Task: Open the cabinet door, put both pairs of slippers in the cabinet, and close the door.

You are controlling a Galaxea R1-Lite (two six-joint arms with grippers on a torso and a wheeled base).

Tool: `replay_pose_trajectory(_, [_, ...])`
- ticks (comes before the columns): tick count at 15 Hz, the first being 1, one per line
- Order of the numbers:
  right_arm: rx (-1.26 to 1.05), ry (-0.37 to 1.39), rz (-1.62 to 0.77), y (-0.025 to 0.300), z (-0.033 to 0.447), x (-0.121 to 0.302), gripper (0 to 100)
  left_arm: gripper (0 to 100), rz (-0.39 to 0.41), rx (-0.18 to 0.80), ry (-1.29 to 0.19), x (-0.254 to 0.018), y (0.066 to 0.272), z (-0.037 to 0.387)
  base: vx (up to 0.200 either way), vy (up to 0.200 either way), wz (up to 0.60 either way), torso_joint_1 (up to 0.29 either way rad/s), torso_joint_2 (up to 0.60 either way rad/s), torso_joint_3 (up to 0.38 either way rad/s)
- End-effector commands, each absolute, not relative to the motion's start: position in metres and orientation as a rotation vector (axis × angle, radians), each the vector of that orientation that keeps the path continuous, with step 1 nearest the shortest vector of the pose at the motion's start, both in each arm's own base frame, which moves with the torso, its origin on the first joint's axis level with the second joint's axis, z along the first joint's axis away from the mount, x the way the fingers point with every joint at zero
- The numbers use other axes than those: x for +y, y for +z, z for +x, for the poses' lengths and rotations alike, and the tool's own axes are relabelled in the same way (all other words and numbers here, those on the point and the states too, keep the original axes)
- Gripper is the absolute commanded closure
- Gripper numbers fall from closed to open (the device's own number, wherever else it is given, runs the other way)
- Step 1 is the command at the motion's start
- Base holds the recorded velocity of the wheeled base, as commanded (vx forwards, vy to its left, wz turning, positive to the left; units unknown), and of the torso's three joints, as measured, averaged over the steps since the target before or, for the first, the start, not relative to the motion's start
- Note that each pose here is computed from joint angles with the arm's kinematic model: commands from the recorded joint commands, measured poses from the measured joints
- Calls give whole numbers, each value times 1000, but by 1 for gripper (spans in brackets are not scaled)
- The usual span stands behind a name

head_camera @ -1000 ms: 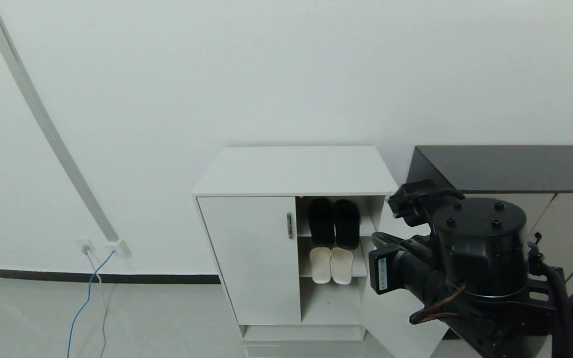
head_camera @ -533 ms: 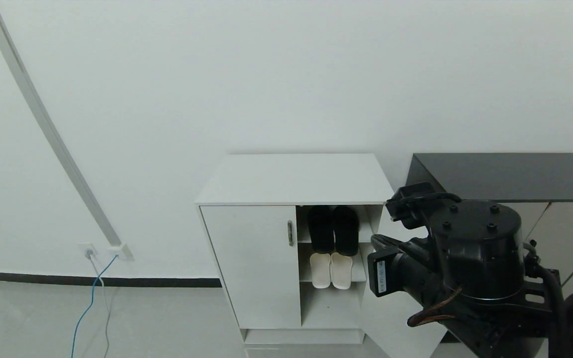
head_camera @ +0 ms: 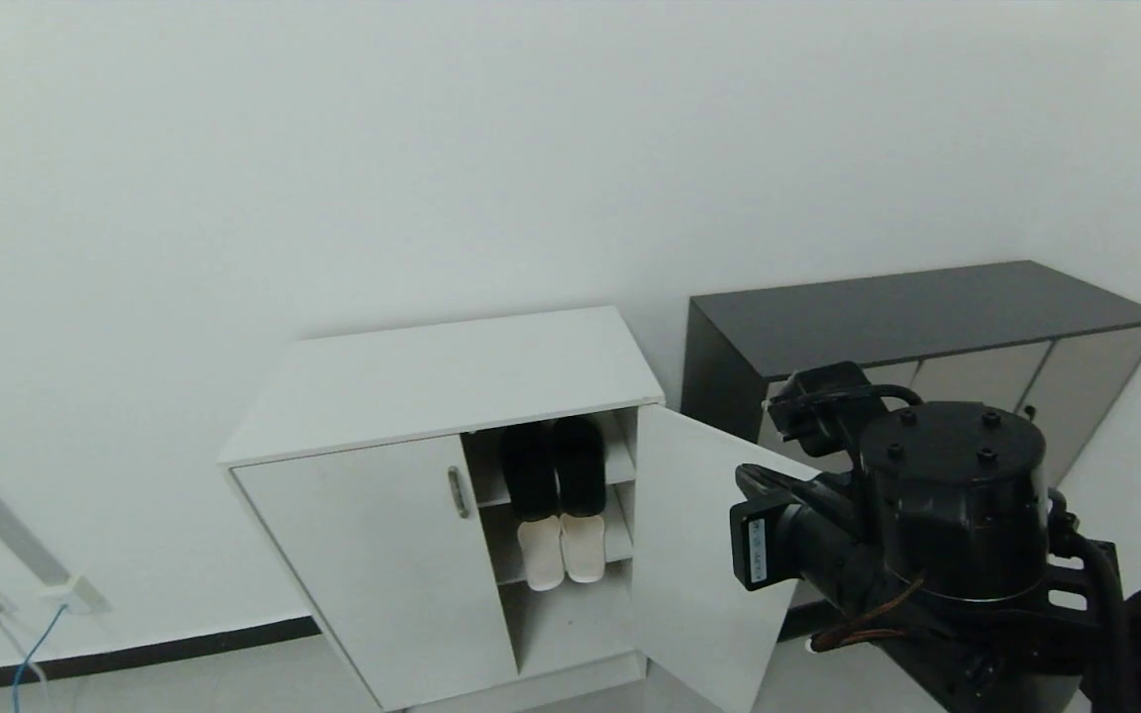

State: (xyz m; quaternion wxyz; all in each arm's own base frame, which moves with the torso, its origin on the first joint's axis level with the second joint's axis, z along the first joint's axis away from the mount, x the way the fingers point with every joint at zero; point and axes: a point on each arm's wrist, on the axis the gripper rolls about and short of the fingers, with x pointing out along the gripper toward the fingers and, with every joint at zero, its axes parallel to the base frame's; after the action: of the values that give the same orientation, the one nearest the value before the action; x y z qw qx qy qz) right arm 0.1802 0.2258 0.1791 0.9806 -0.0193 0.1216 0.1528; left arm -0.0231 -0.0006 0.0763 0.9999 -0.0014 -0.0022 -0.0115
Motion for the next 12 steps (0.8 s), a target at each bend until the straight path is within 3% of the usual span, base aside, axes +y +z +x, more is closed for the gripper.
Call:
replay_pose_trajectory(1, [248,307,-42,178,180,226,100,100,-3,-3,-23,-1,76,-23,0,0,0,0,0,0])
replay_pose_trajectory(4, [244,283,-73,176,186,220,100,100,-3,-3,-23,-1,76,-23,0,0,0,0,0,0])
replay_pose_trajectory(8, [240,236,7,178,245,193,100,100,-1,-3,-23,-1,76,-23,0,0,0,0,0,0])
replay_pose_trajectory(11, [256,174,14,174,268,176,100,100,-1,-3,-23,-1,76,-23,-200,0,0,2,1,-1])
replay_pose_trajectory(12, [264,159,12,170,273,174,100,100,-1,-3,-23,-1,76,-23,0,0,0,0,0,0])
